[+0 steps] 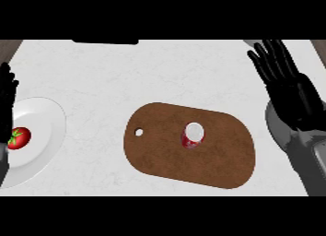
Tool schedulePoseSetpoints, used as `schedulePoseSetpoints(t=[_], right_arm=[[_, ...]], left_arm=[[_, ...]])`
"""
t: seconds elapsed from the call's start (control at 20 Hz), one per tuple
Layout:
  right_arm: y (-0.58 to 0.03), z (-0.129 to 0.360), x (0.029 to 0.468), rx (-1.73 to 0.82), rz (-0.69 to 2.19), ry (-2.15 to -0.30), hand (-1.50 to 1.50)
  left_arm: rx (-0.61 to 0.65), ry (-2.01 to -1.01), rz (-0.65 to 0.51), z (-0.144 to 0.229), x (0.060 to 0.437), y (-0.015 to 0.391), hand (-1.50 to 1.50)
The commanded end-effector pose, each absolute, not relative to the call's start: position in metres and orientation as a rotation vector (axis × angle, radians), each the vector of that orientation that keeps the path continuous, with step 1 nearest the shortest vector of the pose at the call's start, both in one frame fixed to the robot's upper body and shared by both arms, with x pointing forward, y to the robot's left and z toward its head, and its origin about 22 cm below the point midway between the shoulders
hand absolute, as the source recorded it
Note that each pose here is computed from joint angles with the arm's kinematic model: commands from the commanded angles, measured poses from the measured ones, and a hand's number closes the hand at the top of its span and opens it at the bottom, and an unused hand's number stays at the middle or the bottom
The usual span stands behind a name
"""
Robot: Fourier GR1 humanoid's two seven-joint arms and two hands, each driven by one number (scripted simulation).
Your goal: Pick the can from the cutting board and place it in the pan
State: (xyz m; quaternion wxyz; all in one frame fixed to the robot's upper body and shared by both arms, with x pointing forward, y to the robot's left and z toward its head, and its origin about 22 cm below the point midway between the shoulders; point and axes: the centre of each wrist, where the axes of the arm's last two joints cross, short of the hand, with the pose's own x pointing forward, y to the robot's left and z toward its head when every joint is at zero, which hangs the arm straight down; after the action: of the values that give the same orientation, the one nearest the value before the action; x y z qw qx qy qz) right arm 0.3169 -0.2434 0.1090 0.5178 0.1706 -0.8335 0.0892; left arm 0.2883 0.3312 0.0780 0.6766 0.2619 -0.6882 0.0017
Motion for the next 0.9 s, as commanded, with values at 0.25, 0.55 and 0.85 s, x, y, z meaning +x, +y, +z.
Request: schedulePoseSetpoints(t=[0.25, 0.55, 0.85], right_arm=[[-0.169, 0.082, 0.320, 0.911, 1.017, -1.538, 1.50], [-0.259, 0.071, 0.340, 0.544, 1.008, -1.928, -1.50], [-0.299, 0.135, 0.383, 0.443, 1.207, -1.966, -1.50]], left_arm=[[0.257, -1.715, -0.103, 0.093, 0.306, 0.264, 0.00], [0.204, -1.641, -0.059, 0.054, 0.292, 0.275, 0.00], [0.183, -1.620, -0.070, 0.057, 0.302, 0.273, 0.00]])
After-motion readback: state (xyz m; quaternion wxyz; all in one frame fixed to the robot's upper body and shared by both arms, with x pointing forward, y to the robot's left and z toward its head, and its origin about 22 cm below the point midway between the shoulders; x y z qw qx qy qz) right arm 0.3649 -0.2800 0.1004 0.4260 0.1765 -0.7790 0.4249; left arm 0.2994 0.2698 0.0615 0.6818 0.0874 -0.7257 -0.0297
